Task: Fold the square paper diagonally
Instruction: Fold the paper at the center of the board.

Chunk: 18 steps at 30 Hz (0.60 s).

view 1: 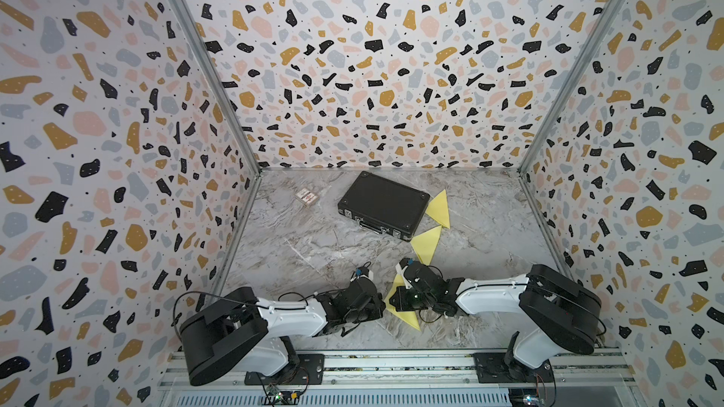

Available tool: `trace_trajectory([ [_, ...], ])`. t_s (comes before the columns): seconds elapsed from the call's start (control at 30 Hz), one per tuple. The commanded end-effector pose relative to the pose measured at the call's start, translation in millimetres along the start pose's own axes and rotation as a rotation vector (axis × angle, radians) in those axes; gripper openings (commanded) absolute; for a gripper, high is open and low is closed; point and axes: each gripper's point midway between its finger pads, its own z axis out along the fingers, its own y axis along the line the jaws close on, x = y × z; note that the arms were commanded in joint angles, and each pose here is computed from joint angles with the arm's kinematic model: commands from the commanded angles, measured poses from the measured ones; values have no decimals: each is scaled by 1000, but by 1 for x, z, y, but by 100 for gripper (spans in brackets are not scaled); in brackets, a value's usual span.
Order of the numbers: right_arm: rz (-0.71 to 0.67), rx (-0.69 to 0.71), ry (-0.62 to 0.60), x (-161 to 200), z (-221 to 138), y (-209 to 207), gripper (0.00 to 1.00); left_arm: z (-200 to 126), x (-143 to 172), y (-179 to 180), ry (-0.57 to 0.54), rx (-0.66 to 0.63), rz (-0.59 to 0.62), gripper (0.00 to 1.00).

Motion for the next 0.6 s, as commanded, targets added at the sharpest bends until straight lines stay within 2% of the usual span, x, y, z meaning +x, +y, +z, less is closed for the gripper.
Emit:
trace_trajectory([
  [0.0,-9,-8,-10,-4,-3,8,0,-4,35,73,110,-250,-25,0],
  [0.57,-16,-27,-26,-7,-10,15,0,-5,35,74,108,-254,-27,0],
])
